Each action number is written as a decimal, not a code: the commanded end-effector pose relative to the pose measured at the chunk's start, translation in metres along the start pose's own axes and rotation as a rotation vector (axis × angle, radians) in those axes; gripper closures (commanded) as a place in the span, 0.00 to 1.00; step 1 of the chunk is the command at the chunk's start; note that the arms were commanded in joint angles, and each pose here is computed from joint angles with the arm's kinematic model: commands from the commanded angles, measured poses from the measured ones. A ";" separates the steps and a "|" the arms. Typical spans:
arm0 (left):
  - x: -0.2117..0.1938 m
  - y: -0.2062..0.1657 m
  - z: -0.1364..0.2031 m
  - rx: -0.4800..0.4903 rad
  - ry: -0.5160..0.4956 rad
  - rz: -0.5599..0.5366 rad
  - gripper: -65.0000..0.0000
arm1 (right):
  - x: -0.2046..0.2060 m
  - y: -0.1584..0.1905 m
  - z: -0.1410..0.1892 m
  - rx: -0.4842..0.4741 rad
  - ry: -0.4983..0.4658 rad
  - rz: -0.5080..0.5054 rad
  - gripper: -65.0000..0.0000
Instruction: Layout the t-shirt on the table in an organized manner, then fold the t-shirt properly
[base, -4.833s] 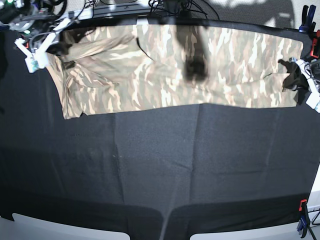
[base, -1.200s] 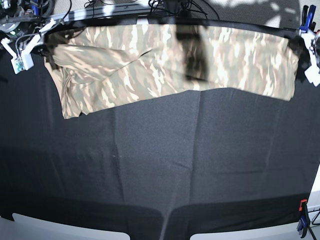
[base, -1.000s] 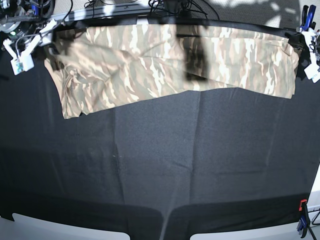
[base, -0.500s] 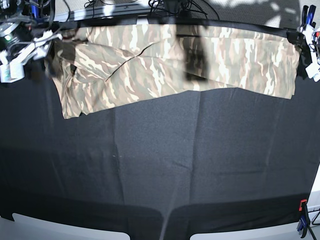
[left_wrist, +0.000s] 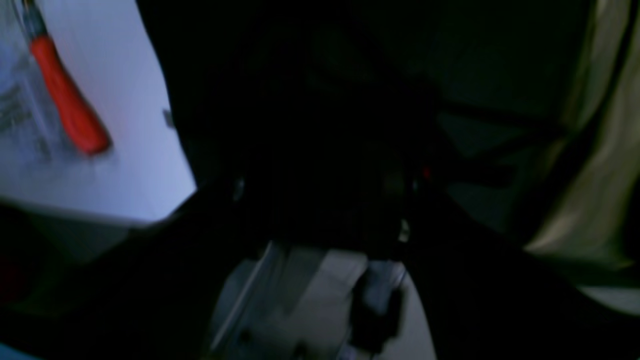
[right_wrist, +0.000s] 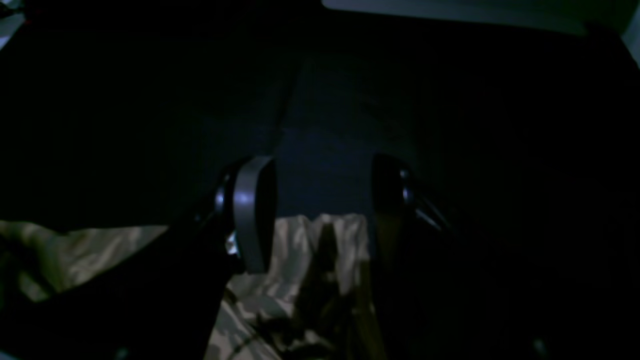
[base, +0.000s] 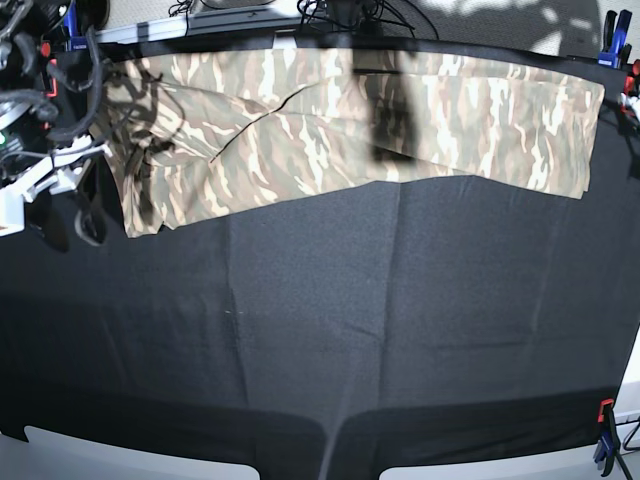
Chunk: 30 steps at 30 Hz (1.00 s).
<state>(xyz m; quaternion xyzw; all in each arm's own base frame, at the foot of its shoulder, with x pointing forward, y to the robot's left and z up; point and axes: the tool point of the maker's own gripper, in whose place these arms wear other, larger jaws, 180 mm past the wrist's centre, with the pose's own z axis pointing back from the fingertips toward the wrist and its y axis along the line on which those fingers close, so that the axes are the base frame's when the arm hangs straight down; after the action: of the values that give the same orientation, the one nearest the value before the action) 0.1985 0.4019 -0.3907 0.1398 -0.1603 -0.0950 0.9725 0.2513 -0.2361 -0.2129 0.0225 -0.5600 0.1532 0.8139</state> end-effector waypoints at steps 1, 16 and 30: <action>0.022 0.013 0.009 0.020 -0.058 0.007 0.60 | 0.013 -0.001 0.002 -0.002 -0.046 0.009 0.54; 0.046 -0.033 0.007 -0.362 -0.197 0.143 0.52 | -0.012 -0.001 0.003 -0.001 0.089 -0.008 0.54; 0.033 -0.064 -0.024 -0.725 -0.153 0.491 0.52 | -0.014 0.000 0.003 0.006 0.103 0.005 0.54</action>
<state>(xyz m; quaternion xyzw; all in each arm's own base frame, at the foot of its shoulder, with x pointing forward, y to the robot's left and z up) 0.2299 0.3338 -0.4260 -0.2695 -0.2235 0.0895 0.9324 0.2411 -0.2413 -0.2357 0.0195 -0.5011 0.1468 0.8526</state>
